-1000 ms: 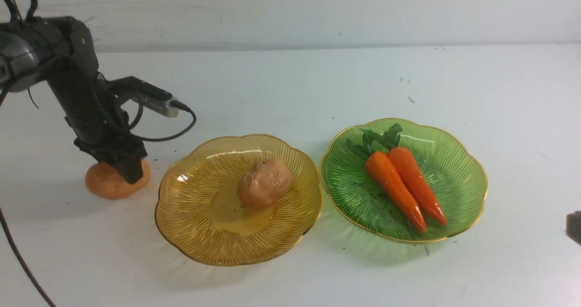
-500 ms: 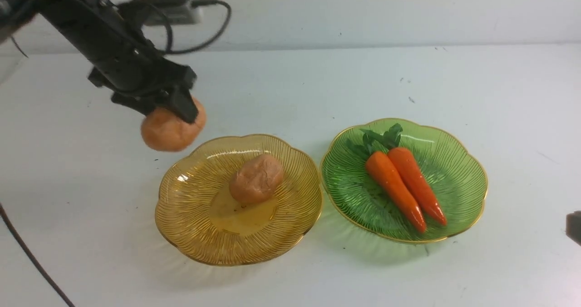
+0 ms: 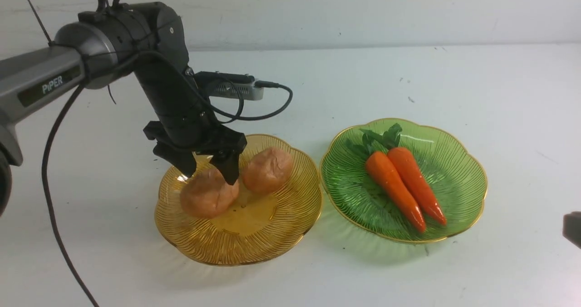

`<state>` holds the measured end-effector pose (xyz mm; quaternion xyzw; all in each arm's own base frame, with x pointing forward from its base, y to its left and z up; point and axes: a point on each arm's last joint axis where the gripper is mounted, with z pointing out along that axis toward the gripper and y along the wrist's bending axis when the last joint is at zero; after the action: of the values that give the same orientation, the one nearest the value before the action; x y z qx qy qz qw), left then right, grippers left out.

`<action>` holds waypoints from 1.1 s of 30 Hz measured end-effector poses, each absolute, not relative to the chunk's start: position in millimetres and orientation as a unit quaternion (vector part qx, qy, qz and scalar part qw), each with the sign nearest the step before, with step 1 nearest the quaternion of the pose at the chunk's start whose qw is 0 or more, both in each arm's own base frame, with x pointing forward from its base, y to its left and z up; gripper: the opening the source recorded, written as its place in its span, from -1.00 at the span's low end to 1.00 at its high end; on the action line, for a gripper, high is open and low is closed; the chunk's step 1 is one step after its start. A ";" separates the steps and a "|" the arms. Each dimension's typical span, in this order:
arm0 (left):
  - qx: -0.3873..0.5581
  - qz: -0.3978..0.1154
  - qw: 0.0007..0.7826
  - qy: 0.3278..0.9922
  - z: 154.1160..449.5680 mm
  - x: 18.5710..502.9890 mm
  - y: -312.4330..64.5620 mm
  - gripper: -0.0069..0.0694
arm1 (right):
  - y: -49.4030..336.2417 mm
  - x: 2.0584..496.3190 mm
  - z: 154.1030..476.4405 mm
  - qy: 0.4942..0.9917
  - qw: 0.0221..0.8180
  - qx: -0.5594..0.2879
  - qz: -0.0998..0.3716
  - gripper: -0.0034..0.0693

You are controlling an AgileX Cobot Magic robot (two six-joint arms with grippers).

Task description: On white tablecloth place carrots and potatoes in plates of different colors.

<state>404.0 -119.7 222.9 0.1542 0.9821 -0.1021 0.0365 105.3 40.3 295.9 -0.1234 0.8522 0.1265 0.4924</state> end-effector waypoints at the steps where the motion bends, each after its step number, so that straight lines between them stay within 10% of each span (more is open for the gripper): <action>1: 0.151 -0.101 0.037 0.983 223.2 404.1 -119.5 0.81 | 40.5 105.2 296.0 0.852 0.492 -0.123 0.128 -0.95; 8: 0.151 -0.097 0.060 0.982 240.2 402.3 -117.9 0.70 | 39.6 97.1 309.3 0.873 0.452 -0.139 0.123 -0.95; 17: 0.185 -0.097 0.140 0.968 305.2 378.8 -111.6 -0.76 | 24.4 51.7 313.1 0.843 0.504 -0.149 0.115 -0.95; 33: 0.195 -0.096 0.148 0.965 311.8 375.6 -110.7 -0.83 | 20.8 59.5 267.6 0.730 0.664 -0.110 0.117 -0.95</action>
<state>375.6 -110.7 311.8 0.1952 0.9648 -0.0963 0.1477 59.5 20.8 267.6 -0.1104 0.7303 0.1165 0.6640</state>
